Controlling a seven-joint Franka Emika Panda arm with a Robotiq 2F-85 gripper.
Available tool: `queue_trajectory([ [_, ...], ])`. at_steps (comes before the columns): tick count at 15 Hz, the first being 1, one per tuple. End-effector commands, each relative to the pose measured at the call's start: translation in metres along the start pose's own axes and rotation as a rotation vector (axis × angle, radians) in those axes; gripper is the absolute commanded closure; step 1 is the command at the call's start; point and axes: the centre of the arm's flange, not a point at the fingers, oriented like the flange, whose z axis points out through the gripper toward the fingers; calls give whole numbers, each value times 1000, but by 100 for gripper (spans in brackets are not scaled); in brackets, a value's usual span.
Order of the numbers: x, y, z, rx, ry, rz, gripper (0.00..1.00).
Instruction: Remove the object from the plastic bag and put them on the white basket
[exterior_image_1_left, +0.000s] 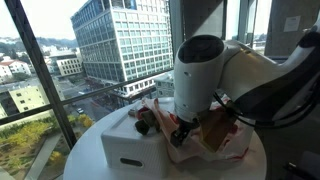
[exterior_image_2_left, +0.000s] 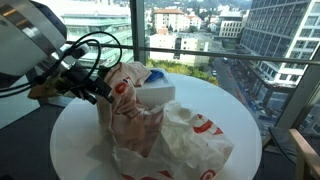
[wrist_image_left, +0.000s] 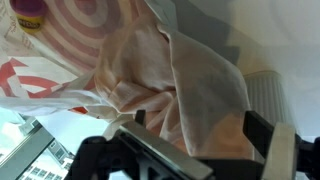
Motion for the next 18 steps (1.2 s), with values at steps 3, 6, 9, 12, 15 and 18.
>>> queue_trajectory([
  [3, 14, -13, 47, 7, 15, 44, 30],
  [6, 11, -9, 39, 6, -16, 59, 48],
  [9, 0, -2, 19, -13, -33, 55, 73],
  [12, 11, 11, 2, -84, 0, 29, 90],
  [15, 35, 21, -19, -141, 20, 34, 95],
  [18, 69, 27, -42, -216, 78, 57, 90],
])
